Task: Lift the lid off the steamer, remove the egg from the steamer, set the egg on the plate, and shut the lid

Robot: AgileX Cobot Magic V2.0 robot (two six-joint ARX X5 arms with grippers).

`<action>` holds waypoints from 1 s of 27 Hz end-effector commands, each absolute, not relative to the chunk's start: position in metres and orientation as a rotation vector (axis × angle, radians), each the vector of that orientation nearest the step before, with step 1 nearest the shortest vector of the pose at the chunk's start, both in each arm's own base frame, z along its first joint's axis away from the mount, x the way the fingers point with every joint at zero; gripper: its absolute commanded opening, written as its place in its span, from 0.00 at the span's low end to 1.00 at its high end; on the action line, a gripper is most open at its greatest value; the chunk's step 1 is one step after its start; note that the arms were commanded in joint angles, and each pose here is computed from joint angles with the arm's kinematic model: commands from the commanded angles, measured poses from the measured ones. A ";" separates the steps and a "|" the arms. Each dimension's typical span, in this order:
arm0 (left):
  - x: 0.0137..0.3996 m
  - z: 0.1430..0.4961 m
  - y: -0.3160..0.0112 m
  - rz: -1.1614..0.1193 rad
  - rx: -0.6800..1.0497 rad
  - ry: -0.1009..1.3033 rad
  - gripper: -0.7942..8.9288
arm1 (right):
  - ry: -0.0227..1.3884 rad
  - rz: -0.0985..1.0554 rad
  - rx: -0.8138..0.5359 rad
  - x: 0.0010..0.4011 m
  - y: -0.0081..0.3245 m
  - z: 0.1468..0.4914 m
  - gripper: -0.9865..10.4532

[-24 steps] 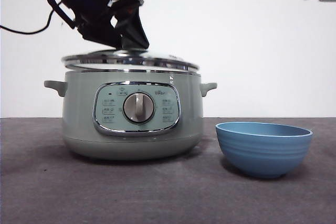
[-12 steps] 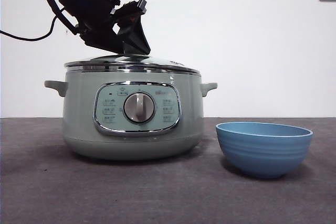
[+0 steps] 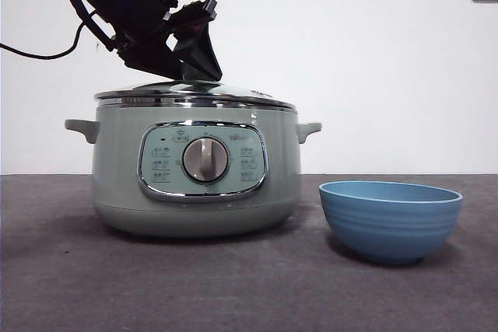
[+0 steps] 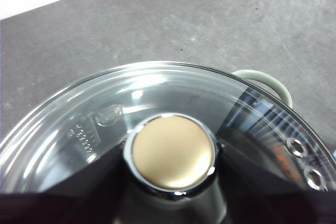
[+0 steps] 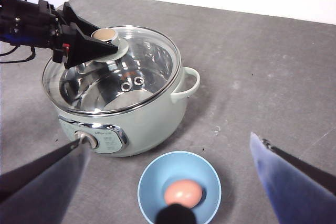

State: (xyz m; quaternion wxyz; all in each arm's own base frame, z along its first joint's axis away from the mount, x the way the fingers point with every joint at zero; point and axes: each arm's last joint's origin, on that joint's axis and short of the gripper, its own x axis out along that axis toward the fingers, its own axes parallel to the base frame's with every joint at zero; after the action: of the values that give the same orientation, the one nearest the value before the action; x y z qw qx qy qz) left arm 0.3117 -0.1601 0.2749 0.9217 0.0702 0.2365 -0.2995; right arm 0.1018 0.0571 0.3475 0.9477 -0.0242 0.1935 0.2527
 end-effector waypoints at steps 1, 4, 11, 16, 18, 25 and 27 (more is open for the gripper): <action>0.312 0.270 -0.162 -0.621 0.151 0.502 0.56 | 0.396 0.514 -0.039 0.102 0.057 0.347 0.61; 0.311 0.273 -0.161 -0.620 0.149 0.486 0.56 | 0.396 0.514 -0.039 0.102 0.057 0.347 0.61; 0.300 0.296 -0.155 -0.603 0.143 0.417 0.56 | 0.398 0.515 -0.040 0.102 0.057 0.347 0.61; 0.274 0.327 -0.142 -0.604 0.133 0.363 0.56 | 0.410 0.514 -0.043 0.101 0.057 0.346 0.61; 0.259 0.339 -0.134 -0.605 0.134 0.367 0.56 | 0.422 0.514 -0.046 0.101 0.057 0.345 0.61; 0.190 0.370 -0.101 -0.628 0.057 0.467 0.56 | 0.472 0.564 -0.049 0.099 0.057 0.341 0.61; 0.173 0.374 -0.094 -0.644 0.032 0.495 0.56 | 0.487 0.566 -0.052 0.099 0.058 0.339 0.61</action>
State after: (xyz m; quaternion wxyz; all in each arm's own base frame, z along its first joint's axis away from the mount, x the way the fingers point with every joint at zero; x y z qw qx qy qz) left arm 0.1781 -0.0953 0.3750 0.9216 0.0321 0.2270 -0.3131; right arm 0.0985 0.0571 0.3401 0.9316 -0.0283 0.2358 0.2751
